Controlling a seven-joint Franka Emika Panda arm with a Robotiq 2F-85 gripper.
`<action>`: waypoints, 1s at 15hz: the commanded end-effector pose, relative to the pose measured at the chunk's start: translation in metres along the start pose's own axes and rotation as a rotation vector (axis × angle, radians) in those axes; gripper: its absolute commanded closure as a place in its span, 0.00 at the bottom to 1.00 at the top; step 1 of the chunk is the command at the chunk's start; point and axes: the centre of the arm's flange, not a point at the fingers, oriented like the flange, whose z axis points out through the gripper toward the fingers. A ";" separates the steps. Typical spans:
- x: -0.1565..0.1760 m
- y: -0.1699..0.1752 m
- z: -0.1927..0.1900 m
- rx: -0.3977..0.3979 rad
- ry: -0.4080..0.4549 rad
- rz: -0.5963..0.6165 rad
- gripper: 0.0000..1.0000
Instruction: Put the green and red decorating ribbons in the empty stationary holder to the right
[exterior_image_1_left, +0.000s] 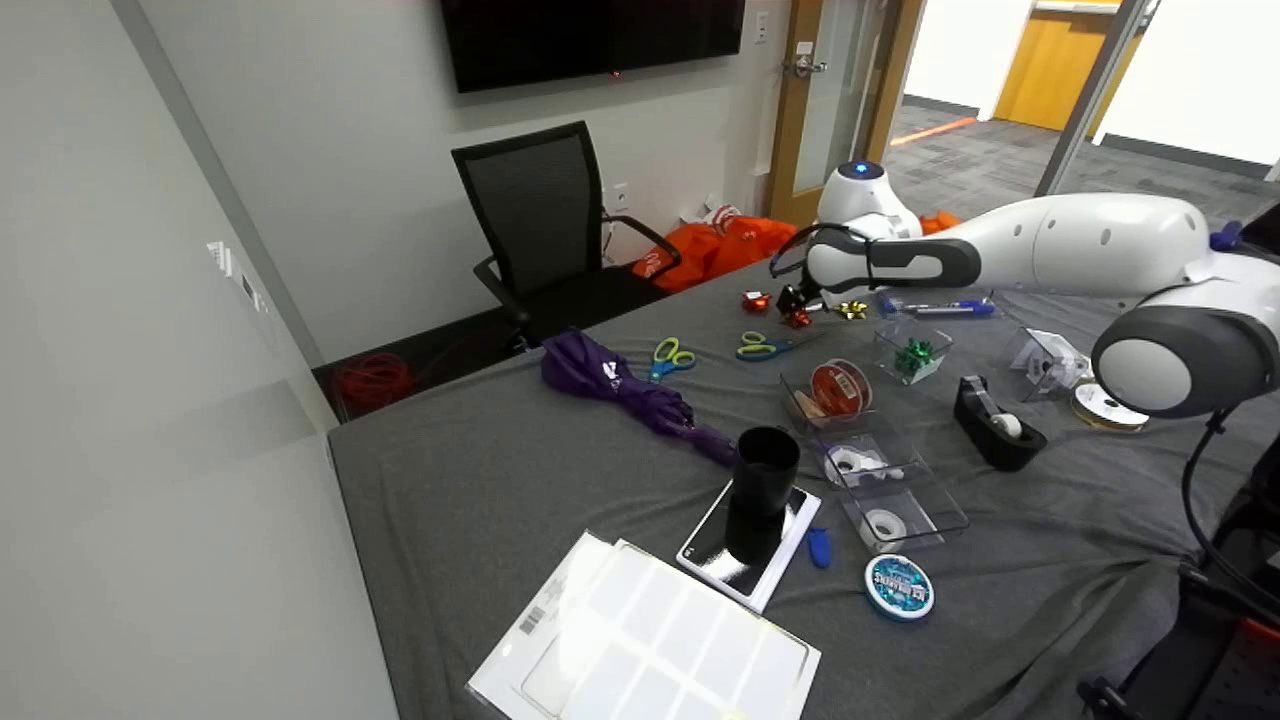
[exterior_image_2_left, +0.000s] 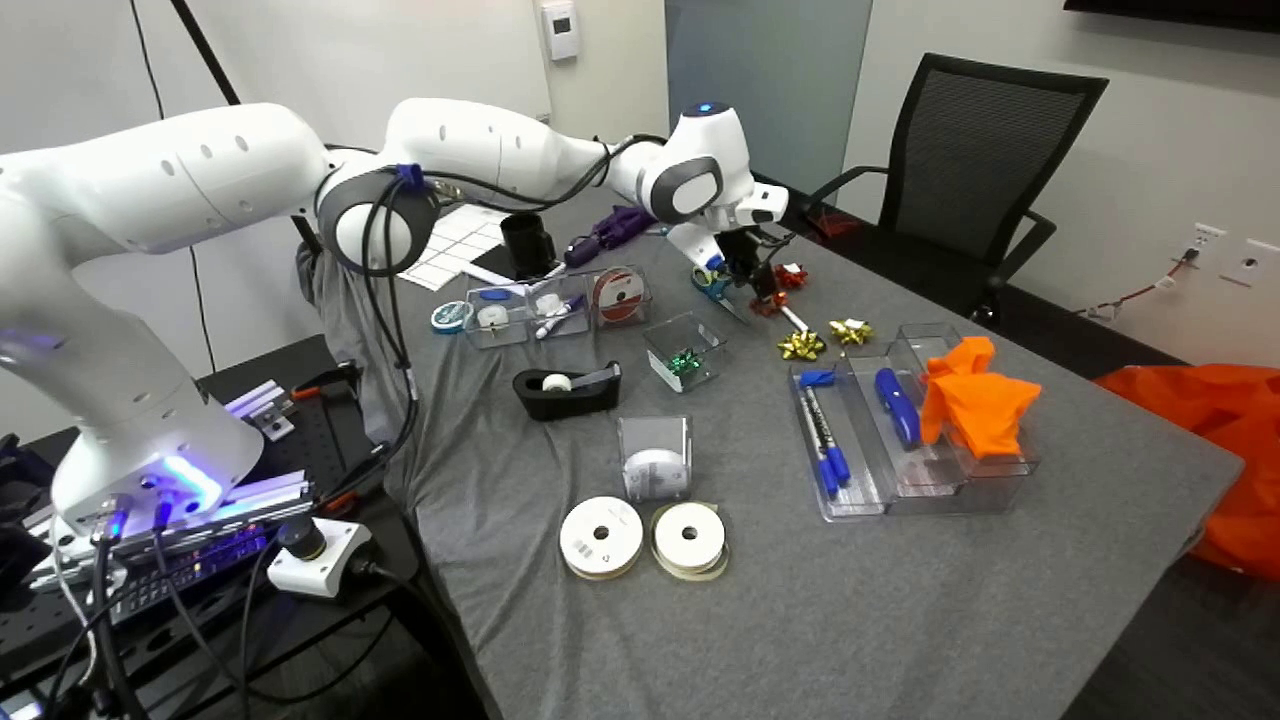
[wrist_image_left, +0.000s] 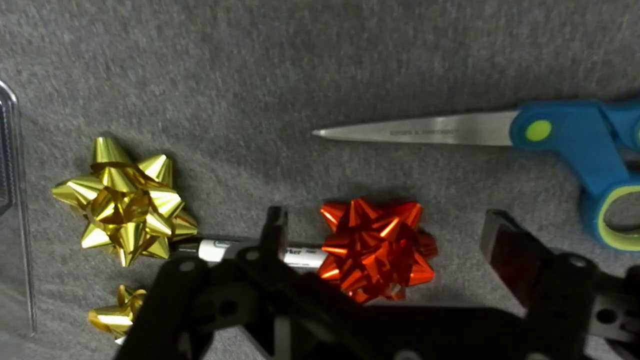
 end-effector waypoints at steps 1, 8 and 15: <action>0.053 -0.004 0.030 -0.028 0.030 0.046 0.10; 0.056 -0.004 0.031 -0.045 0.039 0.106 0.65; 0.058 0.000 0.032 -0.064 0.022 0.149 1.00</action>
